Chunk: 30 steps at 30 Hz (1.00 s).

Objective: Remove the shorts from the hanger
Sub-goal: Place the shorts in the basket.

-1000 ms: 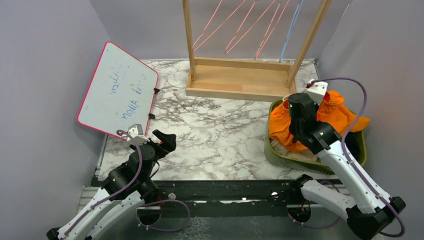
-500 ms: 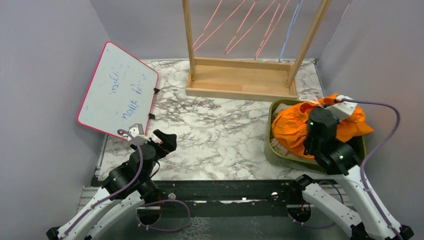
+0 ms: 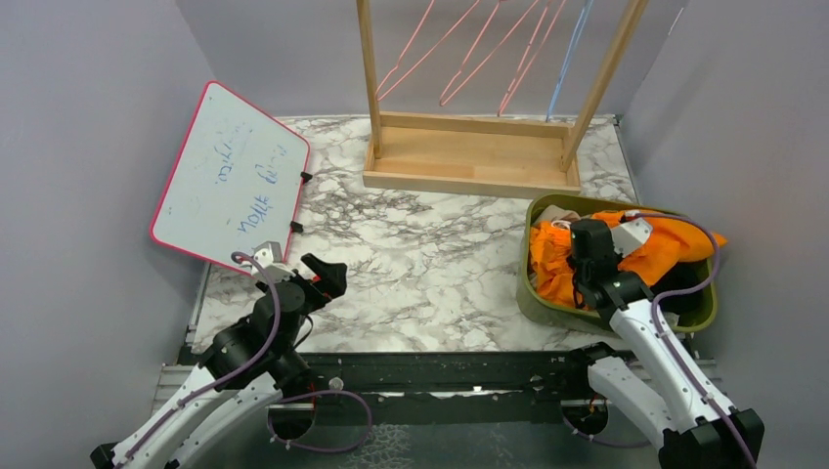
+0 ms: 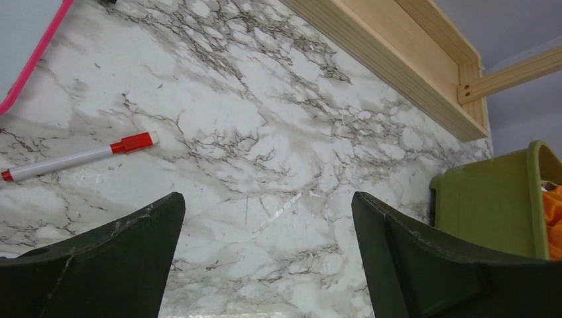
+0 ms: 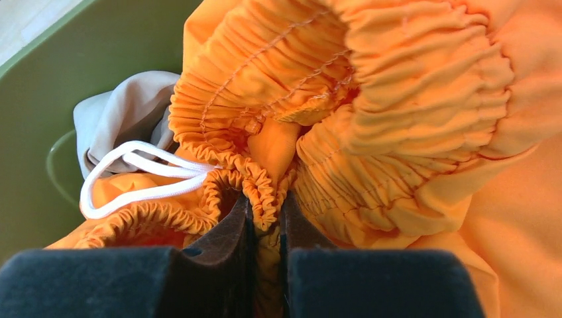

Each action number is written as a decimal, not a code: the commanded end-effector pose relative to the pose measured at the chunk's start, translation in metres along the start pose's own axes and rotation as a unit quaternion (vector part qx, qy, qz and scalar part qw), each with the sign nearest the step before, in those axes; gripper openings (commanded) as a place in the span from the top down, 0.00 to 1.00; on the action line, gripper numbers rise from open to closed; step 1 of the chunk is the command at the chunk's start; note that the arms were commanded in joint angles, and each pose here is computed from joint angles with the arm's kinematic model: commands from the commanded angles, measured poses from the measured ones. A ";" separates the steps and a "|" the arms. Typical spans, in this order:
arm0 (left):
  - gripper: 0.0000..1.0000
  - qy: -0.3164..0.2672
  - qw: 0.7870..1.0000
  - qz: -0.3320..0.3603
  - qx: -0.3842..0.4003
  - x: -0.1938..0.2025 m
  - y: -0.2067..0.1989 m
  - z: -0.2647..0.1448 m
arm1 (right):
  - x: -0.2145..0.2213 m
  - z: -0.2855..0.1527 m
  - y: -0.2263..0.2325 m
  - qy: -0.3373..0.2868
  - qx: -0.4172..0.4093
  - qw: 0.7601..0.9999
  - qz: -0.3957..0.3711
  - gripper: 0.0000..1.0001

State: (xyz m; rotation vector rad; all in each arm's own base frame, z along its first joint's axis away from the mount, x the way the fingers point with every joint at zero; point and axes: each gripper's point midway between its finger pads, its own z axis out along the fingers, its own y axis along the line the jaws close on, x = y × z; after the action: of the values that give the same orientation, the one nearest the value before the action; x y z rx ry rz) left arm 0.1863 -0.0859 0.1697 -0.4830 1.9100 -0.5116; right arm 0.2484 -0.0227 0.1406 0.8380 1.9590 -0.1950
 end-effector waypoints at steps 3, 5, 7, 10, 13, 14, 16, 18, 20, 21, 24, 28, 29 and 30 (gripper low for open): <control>0.01 -0.017 0.999 -0.027 0.029 -0.007 -0.005 -0.006 | 0.014 0.003 -0.007 0.016 0.005 0.999 0.033 0.84; 0.01 -0.024 0.999 -0.027 0.027 -0.009 -0.004 -0.007 | 0.004 -0.004 -0.006 0.006 -0.004 0.999 0.036 0.69; 0.01 -0.027 0.999 -0.022 0.024 -0.012 -0.004 -0.007 | -0.012 -0.013 -0.003 -0.009 -0.018 0.999 0.038 0.60; 0.01 -0.024 1.000 -0.008 0.016 -0.012 -0.004 -0.005 | -0.033 -0.029 -0.005 -0.031 -0.032 0.998 0.047 0.40; 0.01 -0.014 1.000 0.001 0.011 -0.008 -0.005 -0.003 | -0.059 -0.046 -0.004 -0.061 -0.047 0.996 0.053 0.28; 0.01 -0.011 1.000 0.003 0.009 -0.007 -0.005 -0.002 | -0.068 -0.052 -0.003 -0.071 -0.053 0.994 0.059 0.26; 0.01 -0.006 1.000 0.004 0.006 -0.003 -0.004 0.000 | -0.086 -0.063 0.002 -0.088 -0.073 0.991 0.067 0.24; 0.01 -0.005 1.000 0.005 0.004 -0.002 -0.003 0.000 | -0.102 -0.075 0.012 -0.099 -0.101 0.987 0.074 0.23; 0.01 -0.008 1.000 0.008 0.002 -0.004 -0.003 0.001 | -0.115 -0.085 0.022 -0.106 -0.129 0.983 0.082 0.23; 0.01 -0.010 1.000 0.009 0.000 -0.005 -0.002 0.001 | -0.120 -0.089 0.029 -0.109 -0.147 0.980 0.082 0.23; 0.01 -0.016 1.000 0.014 -0.005 -0.008 -0.001 0.001 | -0.123 -0.092 0.054 -0.113 -0.205 0.970 0.063 0.22; 0.01 -0.016 1.000 0.017 -0.006 -0.010 -0.003 0.000 | -0.090 -0.064 0.069 -0.066 -0.202 0.977 0.031 0.21; 0.01 -0.014 1.000 0.018 -0.005 -0.010 -0.004 0.000 | -0.074 -0.049 0.066 -0.051 -0.181 0.982 0.026 0.21; 0.01 -0.011 1.000 0.018 -0.004 -0.010 -0.005 0.000 | -0.056 -0.035 0.061 -0.031 -0.157 0.987 0.016 0.21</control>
State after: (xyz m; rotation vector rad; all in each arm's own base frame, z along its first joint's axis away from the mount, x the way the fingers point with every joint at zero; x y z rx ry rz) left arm 0.1873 -0.0856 0.1642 -0.4604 1.9294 -0.4743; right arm 0.2629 0.0025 0.2804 0.6667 1.6914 0.1522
